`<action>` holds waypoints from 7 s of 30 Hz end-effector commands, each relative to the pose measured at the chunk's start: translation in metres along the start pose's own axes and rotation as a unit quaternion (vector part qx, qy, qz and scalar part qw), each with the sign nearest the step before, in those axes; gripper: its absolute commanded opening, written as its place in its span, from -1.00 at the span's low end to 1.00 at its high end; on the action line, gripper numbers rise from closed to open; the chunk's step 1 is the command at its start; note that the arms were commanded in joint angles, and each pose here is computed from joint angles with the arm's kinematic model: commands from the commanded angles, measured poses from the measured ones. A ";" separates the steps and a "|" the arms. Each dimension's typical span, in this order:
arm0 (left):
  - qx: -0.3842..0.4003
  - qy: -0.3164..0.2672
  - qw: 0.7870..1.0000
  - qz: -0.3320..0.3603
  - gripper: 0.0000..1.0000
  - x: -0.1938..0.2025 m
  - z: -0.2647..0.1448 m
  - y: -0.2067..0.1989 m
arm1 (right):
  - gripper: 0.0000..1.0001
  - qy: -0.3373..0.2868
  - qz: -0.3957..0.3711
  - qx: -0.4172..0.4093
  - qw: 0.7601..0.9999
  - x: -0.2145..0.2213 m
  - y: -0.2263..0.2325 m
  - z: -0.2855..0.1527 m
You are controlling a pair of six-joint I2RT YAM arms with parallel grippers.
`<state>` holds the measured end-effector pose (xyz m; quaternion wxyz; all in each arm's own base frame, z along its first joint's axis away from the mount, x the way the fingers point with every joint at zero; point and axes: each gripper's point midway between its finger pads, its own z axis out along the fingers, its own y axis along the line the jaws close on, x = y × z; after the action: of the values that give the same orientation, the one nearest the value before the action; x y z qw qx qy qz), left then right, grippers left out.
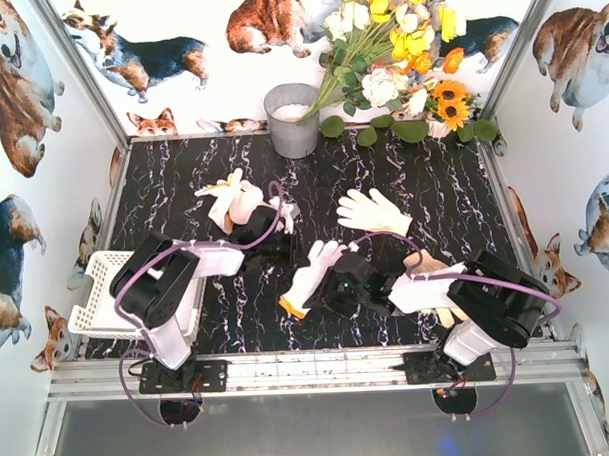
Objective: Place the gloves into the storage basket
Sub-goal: Pair the glove with the glove, then pick up the glove from the center of the board.
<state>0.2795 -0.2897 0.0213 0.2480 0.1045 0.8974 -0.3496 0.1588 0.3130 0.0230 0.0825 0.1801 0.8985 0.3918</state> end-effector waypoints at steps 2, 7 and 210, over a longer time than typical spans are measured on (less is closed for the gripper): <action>0.060 0.035 0.996 0.062 -0.76 0.002 0.016 -0.015 | -0.22 -0.016 -0.027 -0.017 0.999 -0.006 0.016 -0.002; 0.112 0.055 0.987 0.102 -0.76 0.005 0.028 -0.034 | 0.22 -0.031 -0.045 -0.007 0.998 -0.010 0.017 -0.016; 0.183 0.044 0.982 -0.018 -1.00 0.068 -0.046 -0.036 | -0.83 0.003 -0.513 -0.130 0.848 -0.052 0.060 -0.003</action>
<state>0.1848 -0.2830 0.0292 0.1634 0.1418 0.8272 -0.5186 0.2153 0.3272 0.0567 0.2686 -0.3228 0.8105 0.4083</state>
